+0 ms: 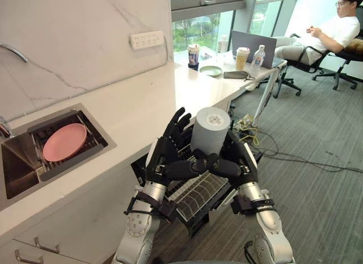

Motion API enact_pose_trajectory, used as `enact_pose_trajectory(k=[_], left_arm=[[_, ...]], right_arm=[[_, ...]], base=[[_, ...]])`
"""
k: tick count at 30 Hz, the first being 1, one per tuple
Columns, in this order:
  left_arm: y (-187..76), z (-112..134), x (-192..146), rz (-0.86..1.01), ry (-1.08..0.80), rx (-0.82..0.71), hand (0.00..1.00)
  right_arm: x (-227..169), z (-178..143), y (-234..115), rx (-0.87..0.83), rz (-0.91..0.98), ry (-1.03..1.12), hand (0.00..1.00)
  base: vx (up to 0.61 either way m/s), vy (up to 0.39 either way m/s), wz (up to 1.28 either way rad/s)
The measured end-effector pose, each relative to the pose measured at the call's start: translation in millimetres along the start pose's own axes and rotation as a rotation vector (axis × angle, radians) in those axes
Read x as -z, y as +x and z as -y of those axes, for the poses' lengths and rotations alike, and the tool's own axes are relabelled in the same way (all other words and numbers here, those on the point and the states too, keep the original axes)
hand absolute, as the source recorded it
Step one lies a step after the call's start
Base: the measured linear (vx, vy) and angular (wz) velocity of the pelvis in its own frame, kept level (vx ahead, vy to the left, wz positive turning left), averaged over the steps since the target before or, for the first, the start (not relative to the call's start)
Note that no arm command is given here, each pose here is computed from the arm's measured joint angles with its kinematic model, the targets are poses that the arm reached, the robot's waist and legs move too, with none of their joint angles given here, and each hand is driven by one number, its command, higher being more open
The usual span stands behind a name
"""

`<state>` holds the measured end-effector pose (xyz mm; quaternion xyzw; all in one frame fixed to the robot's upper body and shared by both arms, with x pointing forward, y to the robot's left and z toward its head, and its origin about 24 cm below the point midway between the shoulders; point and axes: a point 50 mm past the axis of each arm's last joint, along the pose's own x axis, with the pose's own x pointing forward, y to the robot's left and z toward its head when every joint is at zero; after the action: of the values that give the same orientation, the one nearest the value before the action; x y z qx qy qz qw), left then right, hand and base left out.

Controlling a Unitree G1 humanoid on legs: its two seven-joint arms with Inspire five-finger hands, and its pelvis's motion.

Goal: Walk over to the sink, pick up the cup, carry it to the dishwasher, place the cup inside the dishwasher, then close the dishwasher door

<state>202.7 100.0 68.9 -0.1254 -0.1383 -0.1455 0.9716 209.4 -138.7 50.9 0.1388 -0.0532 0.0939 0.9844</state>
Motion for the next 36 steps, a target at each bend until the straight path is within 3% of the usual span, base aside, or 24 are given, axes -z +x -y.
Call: enact_pose_trajectory(k=[5, 6, 18, 29, 32, 36], left_arm=[[0, -5, -2, 0.010, 0.007, -0.049, 0.00], [0, -7, -2, 0.013, 0.010, -0.056, 1.00], [-1, -14, -3, 0.019, -0.023, -0.101, 1.00], [-29, -50, -3, 0.005, -0.053, -0.325, 1.00], [-41, -48, 4, -0.049, -0.123, -0.279, 1.00], [-51, -16, 21, -0.169, -0.258, -0.011, 1.00]], right_arm=[[0, -1, 0, -0.006, 0.006, 0.019, 0.00], [0, -1, 0, -0.004, 0.007, 0.026, 0.00], [2, 3, -6, 0.041, 0.003, 0.028, 0.00], [-2, 37, -26, 0.231, 0.026, -0.002, 0.00], [-2, 47, -35, 0.283, 0.017, -0.018, 0.00], [-4, 56, -41, 0.325, 0.016, -0.036, 0.00]], base=[[0.00, 0.000, 0.00], [0.00, 0.000, 0.00], [0.00, 0.000, 0.00], [0.01, -0.003, 0.06], [0.02, -0.007, 0.08], [0.01, -0.006, 0.12]])
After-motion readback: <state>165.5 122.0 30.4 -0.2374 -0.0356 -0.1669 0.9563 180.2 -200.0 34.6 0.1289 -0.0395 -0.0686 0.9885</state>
